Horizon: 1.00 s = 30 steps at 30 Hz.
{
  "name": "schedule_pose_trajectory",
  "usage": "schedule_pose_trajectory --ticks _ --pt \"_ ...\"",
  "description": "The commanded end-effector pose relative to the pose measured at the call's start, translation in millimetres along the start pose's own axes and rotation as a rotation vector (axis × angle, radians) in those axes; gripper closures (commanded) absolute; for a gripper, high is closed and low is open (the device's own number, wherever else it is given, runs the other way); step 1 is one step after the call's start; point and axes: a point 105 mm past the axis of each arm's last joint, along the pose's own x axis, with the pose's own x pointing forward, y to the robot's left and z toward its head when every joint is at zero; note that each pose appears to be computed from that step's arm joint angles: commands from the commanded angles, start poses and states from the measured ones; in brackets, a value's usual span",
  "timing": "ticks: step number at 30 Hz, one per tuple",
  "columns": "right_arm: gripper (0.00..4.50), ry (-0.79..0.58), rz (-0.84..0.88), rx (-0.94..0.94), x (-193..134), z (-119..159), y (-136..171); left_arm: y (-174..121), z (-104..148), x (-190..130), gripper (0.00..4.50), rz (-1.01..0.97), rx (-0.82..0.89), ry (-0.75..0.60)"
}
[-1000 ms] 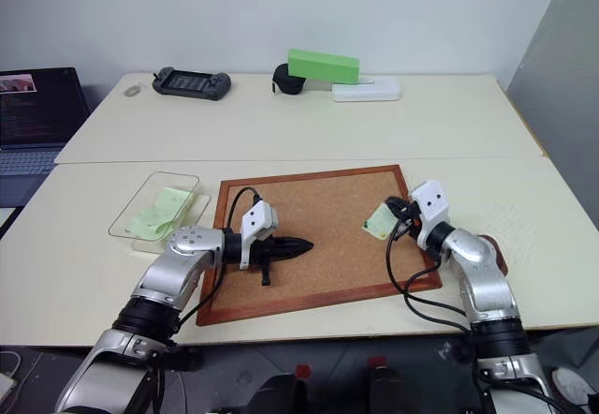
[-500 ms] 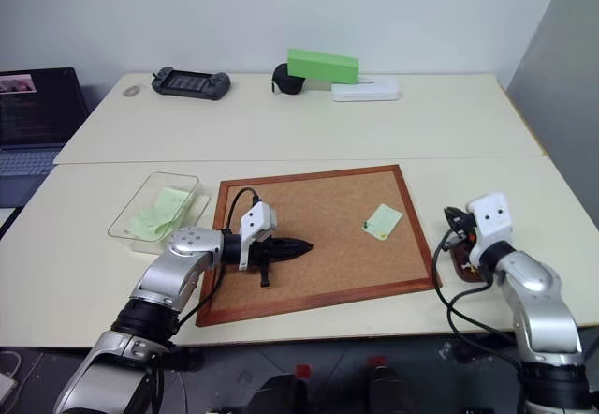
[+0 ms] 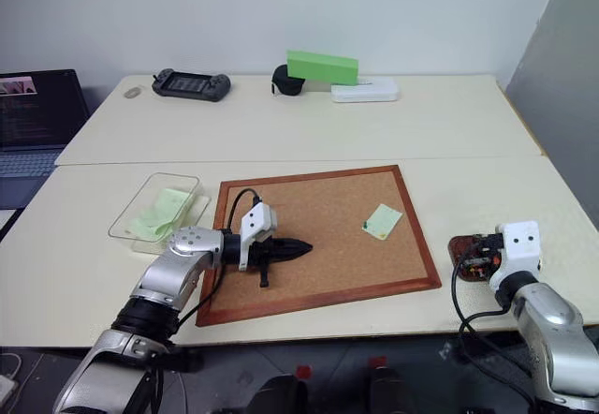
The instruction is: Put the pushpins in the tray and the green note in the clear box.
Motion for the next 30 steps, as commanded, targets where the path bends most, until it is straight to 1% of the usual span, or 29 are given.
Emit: schedule_pose_trajectory --ticks 1,3,5,6,8,9,14,16,18,21,24,26,30 --pt "3.66 -0.055 -0.026 -0.016 -4.4 15.4 -5.3 -5.8 -12.8 3.6 4.5 -0.027 -0.022 0.046" --pt "3.22 -0.049 -0.033 -0.017 -3.9 14.6 -6.6 -5.1 -11.8 3.9 4.5 -0.025 -0.021 0.041" --pt "2.91 -0.044 -0.039 -0.019 -4.1 13.3 -7.9 -4.8 -11.3 4.2 4.5 -0.026 -0.02 0.041" --pt "2.57 -0.042 -0.04 -0.019 -4.4 12.8 -8.2 -4.7 -11.2 4.3 4.5 -0.025 -0.019 0.041" --pt "2.26 -0.04 -0.041 -0.019 -4.7 12.1 -8.4 -4.8 -11.4 4.2 4.5 -0.026 -0.019 0.042" --pt "2.03 -0.039 -0.043 -0.019 -4.8 12.0 -8.6 -4.5 -11.2 4.0 4.5 -0.025 -0.019 0.042" --pt "2.03 -0.059 -0.034 -0.033 -5.2 16.7 -7.4 -4.7 -11.3 3.7 4.5 -0.025 -0.021 0.043" --pt "2.03 -0.121 0.051 -0.061 -4.9 30.1 6.0 -4.4 -11.1 3.6 4.5 -0.024 -0.021 0.042" --pt "2.03 -0.17 0.182 -0.107 -5.8 41.4 26.9 -4.1 -10.9 3.5 4.5 -0.023 -0.021 0.043" --pt "2.03 -0.191 0.341 -0.176 -6.6 48.2 52.4 -3.8 -10.6 3.0 4.5 -0.022 -0.02 0.043" --pt "2.03 -0.215 0.513 -0.175 -0.5 57.1 80.9 -2.0 -9.1 2.2 4.5 -0.013 -0.017 0.038" --pt "2.03 -0.212 0.579 -0.184 7.1 58.6 93.4 -2.1 -9.3 1.6 4.5 -0.013 -0.016 0.039" --pt "2.03 -0.208 0.655 -0.183 21.0 59.5 109.6 -2.5 -9.9 0.7 4.5 -0.007 -0.02 0.039"
